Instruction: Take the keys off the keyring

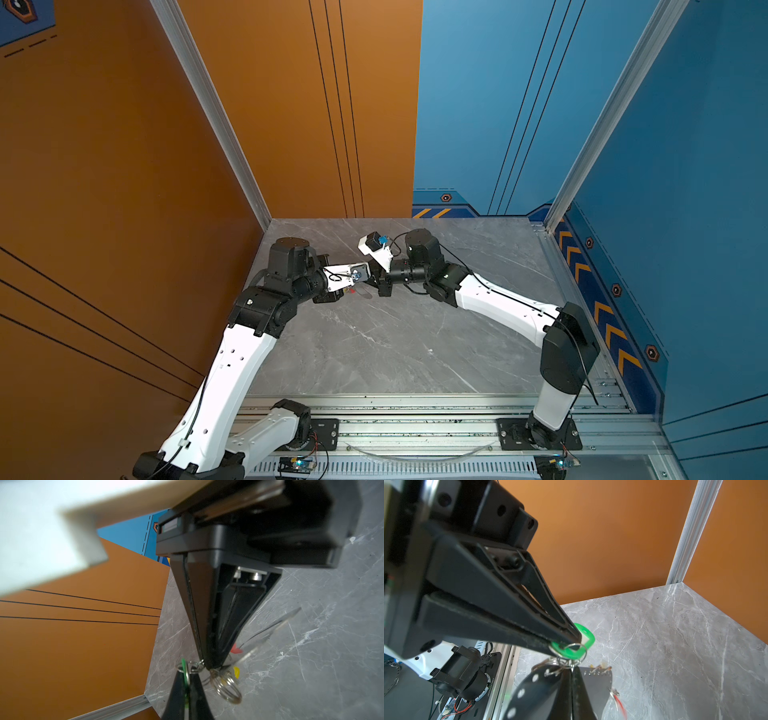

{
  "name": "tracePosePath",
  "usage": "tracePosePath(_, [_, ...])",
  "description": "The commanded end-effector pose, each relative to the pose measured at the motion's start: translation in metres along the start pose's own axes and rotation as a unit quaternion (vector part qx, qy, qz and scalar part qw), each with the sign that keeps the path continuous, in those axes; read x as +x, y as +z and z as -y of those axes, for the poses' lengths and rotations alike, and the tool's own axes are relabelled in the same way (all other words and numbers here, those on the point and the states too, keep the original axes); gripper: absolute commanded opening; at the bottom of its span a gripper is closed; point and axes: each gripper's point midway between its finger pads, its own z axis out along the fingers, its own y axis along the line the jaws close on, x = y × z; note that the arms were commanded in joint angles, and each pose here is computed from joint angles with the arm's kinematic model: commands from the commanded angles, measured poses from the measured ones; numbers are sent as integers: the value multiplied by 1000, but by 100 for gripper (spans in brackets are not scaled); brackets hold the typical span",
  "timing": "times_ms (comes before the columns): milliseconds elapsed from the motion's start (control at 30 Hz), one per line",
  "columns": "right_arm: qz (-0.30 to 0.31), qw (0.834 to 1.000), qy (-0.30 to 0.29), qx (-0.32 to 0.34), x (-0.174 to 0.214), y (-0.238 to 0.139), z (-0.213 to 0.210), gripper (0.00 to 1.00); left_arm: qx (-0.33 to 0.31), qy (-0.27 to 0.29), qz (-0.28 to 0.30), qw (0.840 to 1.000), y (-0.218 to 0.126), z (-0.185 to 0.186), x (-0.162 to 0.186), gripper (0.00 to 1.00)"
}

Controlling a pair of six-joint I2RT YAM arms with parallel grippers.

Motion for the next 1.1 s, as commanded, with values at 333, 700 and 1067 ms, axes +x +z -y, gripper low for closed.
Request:
tracePosePath(333, [24,999,-35,29,-22,-13,-6,0,-37,-28,1,999,-7,-21,15,0])
tracePosePath(700, [63,997,-37,35,-42,-18,-7,0,-47,-59,-11,997,-5,-24,35,0])
tracePosePath(1067, [88,994,-54,40,-57,-26,-10,0,-40,-86,-28,995,1,-19,50,0])
